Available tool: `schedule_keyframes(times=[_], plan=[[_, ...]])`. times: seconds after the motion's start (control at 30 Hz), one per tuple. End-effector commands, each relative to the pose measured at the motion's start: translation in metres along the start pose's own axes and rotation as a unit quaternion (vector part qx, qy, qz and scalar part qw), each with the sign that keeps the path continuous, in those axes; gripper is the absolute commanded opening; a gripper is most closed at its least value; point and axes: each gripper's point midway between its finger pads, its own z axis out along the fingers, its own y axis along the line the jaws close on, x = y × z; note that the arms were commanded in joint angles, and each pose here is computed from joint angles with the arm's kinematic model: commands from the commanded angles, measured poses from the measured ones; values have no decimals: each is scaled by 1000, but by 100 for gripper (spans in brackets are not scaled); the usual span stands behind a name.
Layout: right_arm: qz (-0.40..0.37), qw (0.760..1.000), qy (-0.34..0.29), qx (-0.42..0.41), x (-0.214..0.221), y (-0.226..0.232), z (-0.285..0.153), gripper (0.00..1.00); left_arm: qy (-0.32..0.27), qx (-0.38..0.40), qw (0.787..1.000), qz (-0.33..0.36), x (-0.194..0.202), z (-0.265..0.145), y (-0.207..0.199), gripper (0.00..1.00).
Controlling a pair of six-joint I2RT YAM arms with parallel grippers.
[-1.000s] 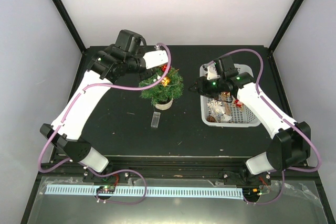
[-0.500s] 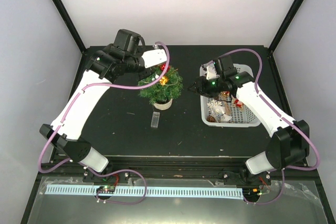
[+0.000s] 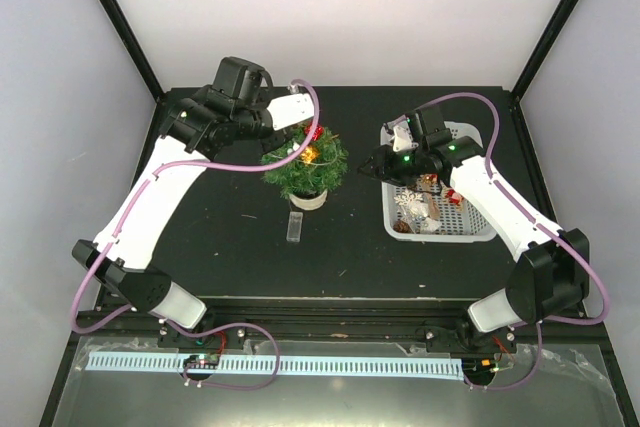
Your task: Decorate the small christmas tree
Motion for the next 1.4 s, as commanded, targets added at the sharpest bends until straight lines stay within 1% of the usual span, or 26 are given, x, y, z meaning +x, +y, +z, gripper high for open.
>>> schedule_keyframes(times=[0.0, 0.23, 0.5, 0.8, 1.2, 1.33, 1.37], plan=[[-15, 1000, -11, -15, -9, 11, -3, 47, -12, -25, 1000, -9, -2, -12, 9, 2], [-26, 999, -16, -28, -11, 20, -9, 47, -24, -39, 999, -21, -6, -19, 17, 2], [-24, 999, -13, -29, -9, 19, -7, 47, -40, -42, 998, -37, -13, -24, 23, 2], [-22, 999, -12, -28, -9, 17, -6, 47, -54, -39, 996, -58, -11, -38, 26, 2], [-18, 999, -9, -34, -9, 18, -3, 47, -78, 12, 995, -64, -4, -52, 4, 2], [-18, 999, -6, -35, -9, 19, -3, 47, -94, 43, 994, -46, -2, -52, -13, 2], [-17, 999, -6, -35, -9, 18, -2, 47, -102, 41, 993, -38, -2, -54, -16, 2]])
